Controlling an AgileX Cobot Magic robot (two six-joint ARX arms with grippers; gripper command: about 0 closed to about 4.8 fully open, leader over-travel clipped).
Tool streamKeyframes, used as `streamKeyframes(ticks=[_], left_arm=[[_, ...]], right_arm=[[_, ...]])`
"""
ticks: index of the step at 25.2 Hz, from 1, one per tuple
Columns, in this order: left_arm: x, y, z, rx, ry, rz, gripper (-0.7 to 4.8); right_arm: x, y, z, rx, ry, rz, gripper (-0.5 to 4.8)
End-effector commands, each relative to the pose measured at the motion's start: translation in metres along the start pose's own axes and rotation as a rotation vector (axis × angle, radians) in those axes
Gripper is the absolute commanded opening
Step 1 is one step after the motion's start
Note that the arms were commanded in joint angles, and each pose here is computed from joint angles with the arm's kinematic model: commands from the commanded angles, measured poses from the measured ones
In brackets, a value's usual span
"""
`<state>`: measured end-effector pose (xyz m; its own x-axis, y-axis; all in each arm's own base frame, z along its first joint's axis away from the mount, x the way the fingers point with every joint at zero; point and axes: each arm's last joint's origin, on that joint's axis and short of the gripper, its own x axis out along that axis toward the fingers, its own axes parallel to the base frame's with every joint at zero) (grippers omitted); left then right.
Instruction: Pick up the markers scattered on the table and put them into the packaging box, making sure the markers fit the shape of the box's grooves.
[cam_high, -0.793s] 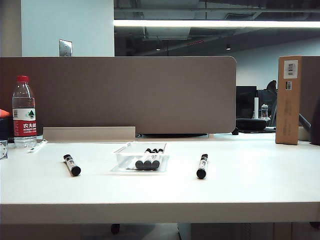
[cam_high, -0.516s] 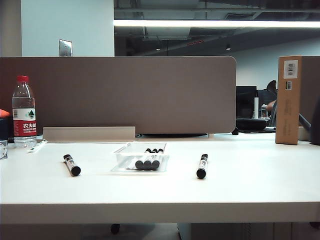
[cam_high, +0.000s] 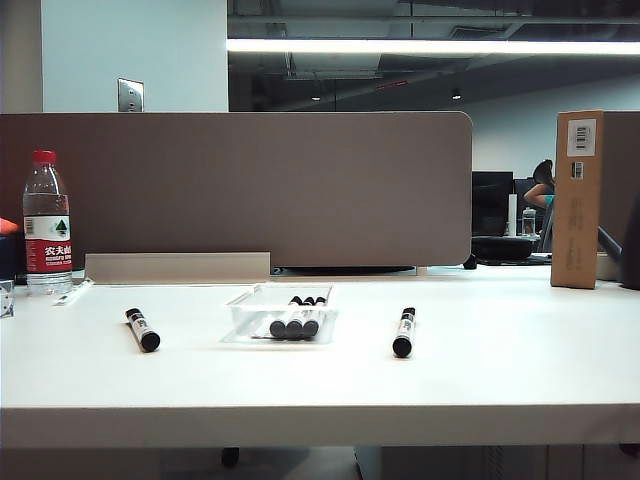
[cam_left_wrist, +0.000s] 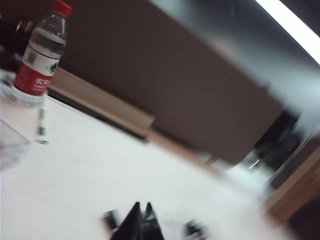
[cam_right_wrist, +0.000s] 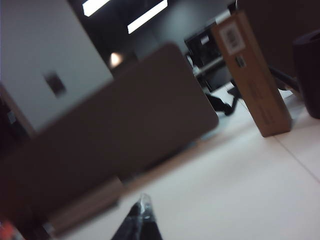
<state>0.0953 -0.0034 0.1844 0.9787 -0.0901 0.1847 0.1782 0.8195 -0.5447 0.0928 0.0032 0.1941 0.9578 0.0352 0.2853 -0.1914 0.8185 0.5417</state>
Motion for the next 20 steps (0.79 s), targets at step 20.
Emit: streamKeyframes(ticks=[20], left_arm=[[0.161,-0.034,0.052,0.047,0.721,-0.051,-0.03]], right_arm=[[0.189,0.036,0.006,0.13,0.842,0.026,-0.05]])
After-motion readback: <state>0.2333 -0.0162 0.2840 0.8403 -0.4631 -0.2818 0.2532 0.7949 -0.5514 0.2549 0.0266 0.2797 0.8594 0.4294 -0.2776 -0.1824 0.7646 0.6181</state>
